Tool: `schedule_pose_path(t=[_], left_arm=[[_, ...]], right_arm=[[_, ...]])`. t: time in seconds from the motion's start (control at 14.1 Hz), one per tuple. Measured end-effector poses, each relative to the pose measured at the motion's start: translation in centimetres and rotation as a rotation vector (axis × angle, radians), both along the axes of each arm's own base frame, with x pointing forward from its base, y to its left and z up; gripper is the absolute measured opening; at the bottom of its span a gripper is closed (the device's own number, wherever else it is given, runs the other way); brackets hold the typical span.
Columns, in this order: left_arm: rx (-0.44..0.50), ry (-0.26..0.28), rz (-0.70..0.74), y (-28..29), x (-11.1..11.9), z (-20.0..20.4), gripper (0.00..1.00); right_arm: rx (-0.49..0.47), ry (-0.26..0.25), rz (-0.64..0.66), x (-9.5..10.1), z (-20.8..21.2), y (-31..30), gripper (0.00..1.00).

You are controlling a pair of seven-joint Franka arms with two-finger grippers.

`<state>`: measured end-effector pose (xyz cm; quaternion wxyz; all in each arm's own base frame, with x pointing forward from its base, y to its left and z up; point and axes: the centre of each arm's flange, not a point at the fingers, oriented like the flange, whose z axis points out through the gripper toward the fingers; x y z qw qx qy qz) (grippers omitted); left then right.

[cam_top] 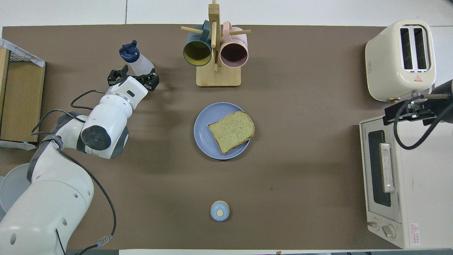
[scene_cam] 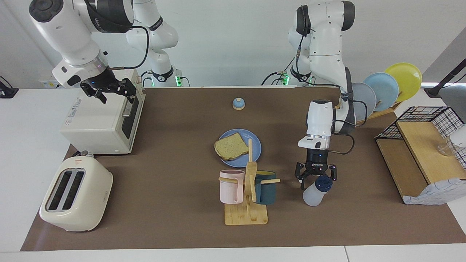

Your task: Put bread on plate and add seasoning

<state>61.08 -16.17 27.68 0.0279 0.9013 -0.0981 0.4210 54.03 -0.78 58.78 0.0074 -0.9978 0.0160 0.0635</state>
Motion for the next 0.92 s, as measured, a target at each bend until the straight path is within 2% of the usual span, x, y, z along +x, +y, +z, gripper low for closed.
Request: schedule_pose_path(t=[0.28, 0.5, 0.71, 0.92], left_arm=[[-0.033, 0.009, 0.007, 1.1, -3.0, 1.7, 1.0], [-0.06, 0.049, -0.025, -0.1, -7.6, 3.3, 1.0], [-0.024, 0.187, -0.066, -3.7, -10.6, 5.2, 1.0], [0.029, 0.317, -0.103, -7.2, -12.8, 9.6, 1.0]], right_arm=[[0.0, 0.0, 0.0, 0.0, 0.0, 0.0, 1.0], [0.0, 0.0, 0.0, 0.0, 0.0, 0.0, 1.0], [0.0, 0.0, 0.0, 0.0, 0.0, 0.0, 1.0], [0.0, 0.0, 0.0, 0.0, 0.0, 0.0, 1.0]])
